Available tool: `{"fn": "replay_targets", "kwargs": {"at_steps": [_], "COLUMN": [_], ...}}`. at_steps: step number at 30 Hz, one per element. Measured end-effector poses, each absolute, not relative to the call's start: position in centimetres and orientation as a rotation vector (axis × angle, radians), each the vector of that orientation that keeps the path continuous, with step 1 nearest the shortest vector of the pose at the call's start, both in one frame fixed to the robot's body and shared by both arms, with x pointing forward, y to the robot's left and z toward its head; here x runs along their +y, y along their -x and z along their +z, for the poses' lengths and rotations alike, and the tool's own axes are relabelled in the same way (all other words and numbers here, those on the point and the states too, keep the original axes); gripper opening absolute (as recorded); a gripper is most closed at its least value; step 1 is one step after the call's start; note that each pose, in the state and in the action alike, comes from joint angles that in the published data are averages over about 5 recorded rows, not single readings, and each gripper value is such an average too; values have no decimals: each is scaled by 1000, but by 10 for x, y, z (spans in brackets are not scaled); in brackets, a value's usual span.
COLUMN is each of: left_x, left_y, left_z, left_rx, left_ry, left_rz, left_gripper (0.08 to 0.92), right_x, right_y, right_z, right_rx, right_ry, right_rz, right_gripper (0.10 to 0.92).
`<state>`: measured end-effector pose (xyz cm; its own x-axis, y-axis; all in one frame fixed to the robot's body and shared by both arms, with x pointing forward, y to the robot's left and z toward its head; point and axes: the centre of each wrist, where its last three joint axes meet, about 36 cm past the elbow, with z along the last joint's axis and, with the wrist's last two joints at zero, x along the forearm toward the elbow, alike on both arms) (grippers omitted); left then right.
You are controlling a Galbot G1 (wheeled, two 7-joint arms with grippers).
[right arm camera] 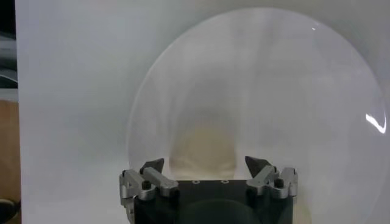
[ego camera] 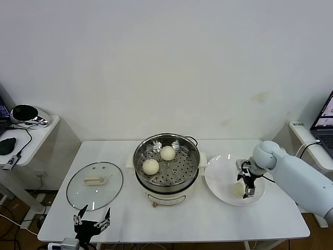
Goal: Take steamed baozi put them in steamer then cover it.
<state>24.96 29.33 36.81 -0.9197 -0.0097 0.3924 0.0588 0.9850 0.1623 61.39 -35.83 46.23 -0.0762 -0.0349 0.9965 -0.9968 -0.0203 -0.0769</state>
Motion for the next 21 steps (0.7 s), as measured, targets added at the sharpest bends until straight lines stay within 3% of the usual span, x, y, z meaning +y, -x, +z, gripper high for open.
{"fn": "replay_targets", "kwargs": {"at_steps": [11,21], "left_x": [291,290], "left_y": [-251,-255], "left_z": [368,372], "left_rx": [-2732,-2756], "left_ry": [38,32], "left_rz": [-236,-222], "left_gripper": [823,823], "right_x": [-364,-364], "right_y": [-612,-618], "right_z": [470,503], "right_rx": [-1292,-1319], "right_ry": [-1211,-1217], "right_rz": [1249,1257], "right_gripper": [557,526]}}
